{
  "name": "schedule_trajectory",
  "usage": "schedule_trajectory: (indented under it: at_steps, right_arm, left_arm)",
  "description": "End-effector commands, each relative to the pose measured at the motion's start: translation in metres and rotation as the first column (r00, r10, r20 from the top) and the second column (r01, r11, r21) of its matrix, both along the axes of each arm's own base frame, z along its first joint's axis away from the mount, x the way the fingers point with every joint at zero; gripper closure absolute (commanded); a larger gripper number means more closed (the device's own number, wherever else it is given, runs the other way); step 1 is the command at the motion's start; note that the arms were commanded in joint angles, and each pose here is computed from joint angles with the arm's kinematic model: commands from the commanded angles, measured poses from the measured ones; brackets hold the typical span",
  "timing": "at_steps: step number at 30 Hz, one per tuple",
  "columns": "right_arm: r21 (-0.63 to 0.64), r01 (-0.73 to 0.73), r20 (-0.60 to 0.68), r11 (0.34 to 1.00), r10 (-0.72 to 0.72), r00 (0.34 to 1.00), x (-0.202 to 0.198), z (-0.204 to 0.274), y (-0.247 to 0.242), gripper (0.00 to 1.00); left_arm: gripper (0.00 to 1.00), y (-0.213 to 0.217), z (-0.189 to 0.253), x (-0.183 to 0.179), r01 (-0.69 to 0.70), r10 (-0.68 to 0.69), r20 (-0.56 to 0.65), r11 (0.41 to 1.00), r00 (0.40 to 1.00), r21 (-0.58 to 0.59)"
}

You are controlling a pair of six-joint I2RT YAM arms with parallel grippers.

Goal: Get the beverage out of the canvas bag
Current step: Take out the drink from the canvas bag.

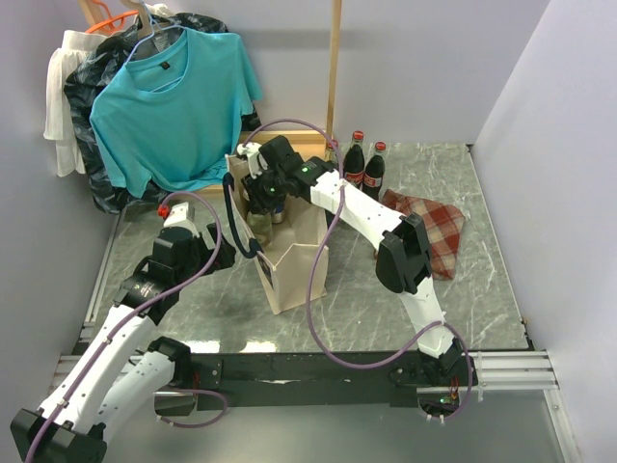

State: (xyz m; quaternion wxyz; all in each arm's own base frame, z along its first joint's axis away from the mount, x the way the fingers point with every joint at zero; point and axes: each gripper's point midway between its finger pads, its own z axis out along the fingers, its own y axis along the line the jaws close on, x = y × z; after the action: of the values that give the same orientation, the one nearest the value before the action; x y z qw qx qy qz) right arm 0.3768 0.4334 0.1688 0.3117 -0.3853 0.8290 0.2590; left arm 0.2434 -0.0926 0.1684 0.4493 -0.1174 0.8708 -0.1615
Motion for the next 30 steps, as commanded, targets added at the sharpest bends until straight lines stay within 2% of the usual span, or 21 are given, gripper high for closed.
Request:
schedule_trajectory:
  at_steps: [1,2,5,30]
  right_arm:
    - [0.041,-0.042,-0.023,0.998,0.043,0.999,-0.013,0.013,0.013,0.83]
    - [0.040,-0.042,-0.024,0.998,0.043,0.999,-0.012,0.013,0.012,0.90]
    - [0.041,-0.042,-0.021,0.998,0.043,0.999,-0.014,0.016,0.012,1.00]
    - [0.094,0.020,0.158,0.995,-0.034,0.987,-0.020,0.105,-0.020,1.00]
  left_arm:
    - [0.04,-0.002,0.021,0.006,-0.004,0.005,0.052,1.000,0.999,-0.014]
    - [0.04,-0.002,0.020,0.006,-0.005,0.006,0.049,1.000,0.999,-0.014]
    - [0.04,-0.003,0.020,0.006,-0.001,0.002,0.046,1.000,0.999,-0.012]
    - [0.04,-0.004,0.022,0.004,0.002,-0.001,0.052,1.000,0.999,-0.015]
